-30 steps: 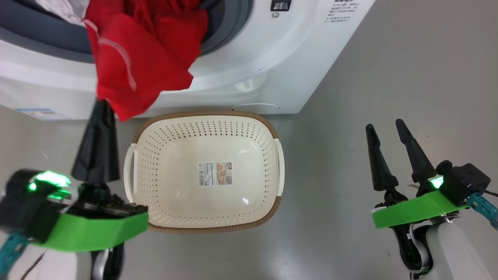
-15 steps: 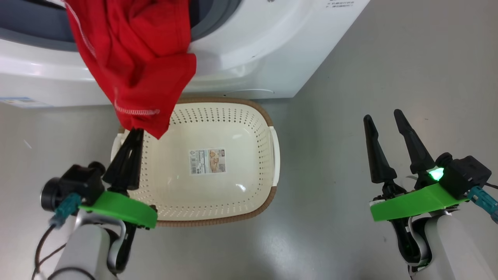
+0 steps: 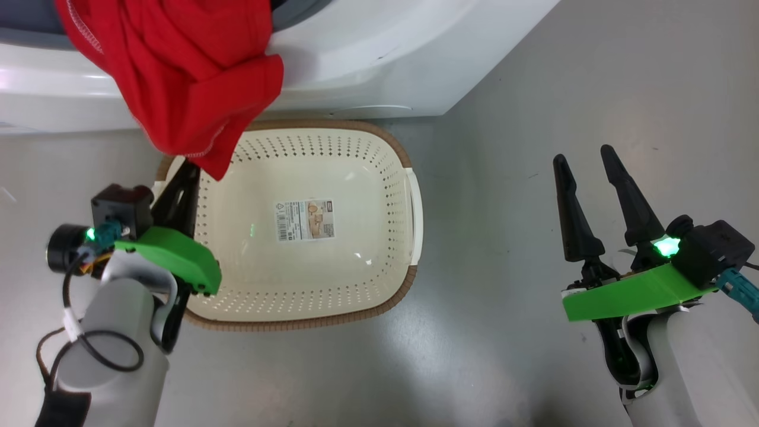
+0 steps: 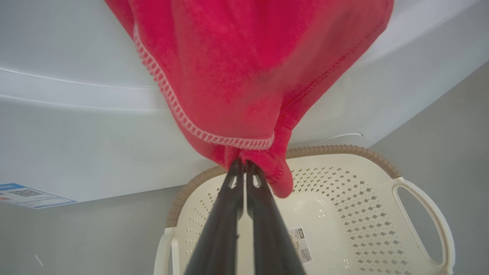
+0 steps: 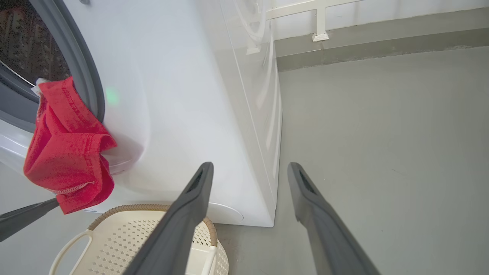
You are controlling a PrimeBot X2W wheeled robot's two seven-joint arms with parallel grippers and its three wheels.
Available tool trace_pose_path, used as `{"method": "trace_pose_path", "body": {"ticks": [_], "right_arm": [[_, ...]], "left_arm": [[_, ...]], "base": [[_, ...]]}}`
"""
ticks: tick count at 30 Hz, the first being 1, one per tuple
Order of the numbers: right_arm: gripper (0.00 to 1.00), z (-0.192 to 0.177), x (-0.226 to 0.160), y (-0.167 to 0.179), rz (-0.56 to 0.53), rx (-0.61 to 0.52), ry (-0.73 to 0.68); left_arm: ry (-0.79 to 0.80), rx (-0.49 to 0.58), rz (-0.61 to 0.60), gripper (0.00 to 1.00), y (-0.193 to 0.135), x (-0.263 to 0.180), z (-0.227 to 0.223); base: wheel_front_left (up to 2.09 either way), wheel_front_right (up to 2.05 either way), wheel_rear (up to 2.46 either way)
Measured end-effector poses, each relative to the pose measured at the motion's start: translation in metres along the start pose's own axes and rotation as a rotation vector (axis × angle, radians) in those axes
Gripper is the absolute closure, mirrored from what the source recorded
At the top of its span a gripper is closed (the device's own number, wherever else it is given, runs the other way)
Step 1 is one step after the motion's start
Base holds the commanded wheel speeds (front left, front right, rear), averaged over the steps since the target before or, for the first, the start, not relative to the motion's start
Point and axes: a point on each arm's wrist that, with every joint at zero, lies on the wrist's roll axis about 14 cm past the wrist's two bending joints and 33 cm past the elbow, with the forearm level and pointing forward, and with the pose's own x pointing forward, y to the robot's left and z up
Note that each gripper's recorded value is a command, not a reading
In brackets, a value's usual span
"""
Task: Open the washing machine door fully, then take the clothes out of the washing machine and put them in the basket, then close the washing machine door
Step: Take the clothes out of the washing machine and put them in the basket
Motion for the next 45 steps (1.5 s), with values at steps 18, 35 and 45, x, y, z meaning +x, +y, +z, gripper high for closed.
{"method": "trace_pose_path", "body": {"ticks": [18,35,45], "right_arm": [[0.00,0.005,0.005,0.007,0.021,0.002,-0.016],[0.00,0.018,0.001,0.020,0.050,-0.003,-0.043],[0.00,0.016,-0.012,0.018,0.037,-0.005,-0.030]], "left_arm": [[-0.023,-0.058,0.024,0.00,0.004,0.004,0.016],[-0.174,-0.138,0.099,0.00,0.020,-0.038,0.047],[-0.282,-0.138,0.169,0.00,0.037,-0.086,0.065]], "base": [[0.00,0.00,0.00],[0.00,0.00,0.00],[0.00,0.00,0.00]]}}
